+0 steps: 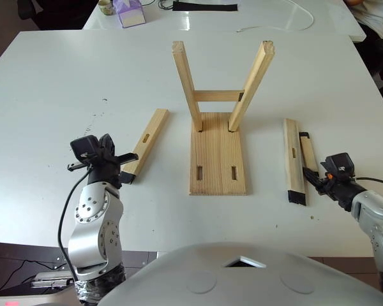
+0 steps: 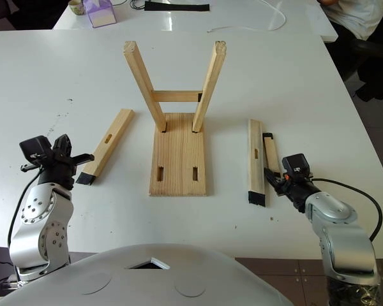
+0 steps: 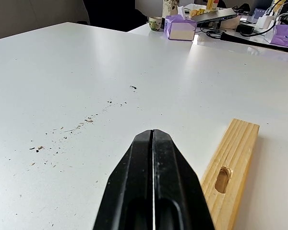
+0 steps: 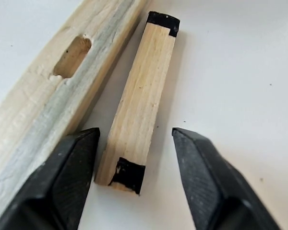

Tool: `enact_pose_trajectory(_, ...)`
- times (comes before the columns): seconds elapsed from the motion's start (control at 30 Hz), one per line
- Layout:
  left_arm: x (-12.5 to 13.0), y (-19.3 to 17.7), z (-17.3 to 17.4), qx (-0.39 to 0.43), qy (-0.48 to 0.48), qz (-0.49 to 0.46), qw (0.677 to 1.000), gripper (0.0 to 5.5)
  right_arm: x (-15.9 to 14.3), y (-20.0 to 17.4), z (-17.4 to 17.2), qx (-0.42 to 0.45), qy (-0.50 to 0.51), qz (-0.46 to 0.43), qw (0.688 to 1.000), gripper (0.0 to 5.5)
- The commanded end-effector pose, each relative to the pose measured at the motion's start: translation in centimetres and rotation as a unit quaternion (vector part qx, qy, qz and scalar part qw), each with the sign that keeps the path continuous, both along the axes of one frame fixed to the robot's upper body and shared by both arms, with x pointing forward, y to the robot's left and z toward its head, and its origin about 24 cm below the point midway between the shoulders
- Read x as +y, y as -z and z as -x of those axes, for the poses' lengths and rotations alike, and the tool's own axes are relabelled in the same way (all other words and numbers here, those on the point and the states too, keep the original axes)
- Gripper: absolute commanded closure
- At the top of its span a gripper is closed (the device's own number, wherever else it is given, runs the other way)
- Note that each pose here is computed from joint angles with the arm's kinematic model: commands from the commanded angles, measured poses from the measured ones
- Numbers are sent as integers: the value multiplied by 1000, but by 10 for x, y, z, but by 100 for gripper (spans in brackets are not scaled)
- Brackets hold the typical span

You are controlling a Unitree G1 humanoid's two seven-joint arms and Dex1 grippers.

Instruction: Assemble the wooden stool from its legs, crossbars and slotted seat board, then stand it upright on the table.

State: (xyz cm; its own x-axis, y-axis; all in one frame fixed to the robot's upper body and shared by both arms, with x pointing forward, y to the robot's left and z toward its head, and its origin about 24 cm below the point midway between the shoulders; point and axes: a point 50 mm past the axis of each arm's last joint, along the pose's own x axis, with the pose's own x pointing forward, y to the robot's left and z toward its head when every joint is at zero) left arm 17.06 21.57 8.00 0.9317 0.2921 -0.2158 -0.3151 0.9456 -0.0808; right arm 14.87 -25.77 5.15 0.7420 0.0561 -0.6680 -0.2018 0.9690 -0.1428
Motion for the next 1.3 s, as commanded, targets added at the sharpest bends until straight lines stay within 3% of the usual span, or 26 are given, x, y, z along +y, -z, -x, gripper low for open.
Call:
enact_pose_trajectory(0.03,3,-1,-2,4,-5,-6,1000,550,-2,13,10,32,49,3,998,344)
enact_pose_trajectory(0.2,6,-4,-6,-3,-6,-7,1000,550,-1,16,13,25,74,14,997,413)
enact_pose_trajectory(0.33,14,-26,-21,-49,7,6,999,550,-1,8,0,-39,139,8,989,420)
enact_pose_trajectory(0.43,26,-63,-43,-128,12,39,991,550,1,-26,-58,-176,197,-49,963,420)
enact_pose_trajectory(0.5,30,-88,-67,-179,38,82,980,550,-3,-57,-101,-266,248,-126,923,420)
enact_pose_trajectory(0.57,27,-118,-88,-234,91,112,962,530,6,-95,-139,-336,241,-267,870,420)
enact_pose_trajectory(0.67,2,-166,-110,-307,221,168,910,488,47,-173,-163,-416,66,-471,775,420)
enact_pose_trajectory(0.8,-46,-210,-121,-337,425,241,805,417,100,-229,-139,-428,-162,-553,696,420)
enact_pose_trajectory(0.87,-64,-218,-122,-321,497,266,761,384,113,-231,-130,-406,-218,-564,685,420)
enact_pose_trajectory(1.0,-77,-223,-111,-308,558,296,712,328,123,-230,-127,-360,-293,-556,690,420)
enact_pose_trajectory(1.13,-74,-225,-105,-299,572,316,695,278,117,-231,-121,-332,-383,-531,679,420)
enact_pose_trajectory(1.3,-72,-225,-91,-291,619,304,663,277,92,-236,-118,-294,-467,-507,662,420)
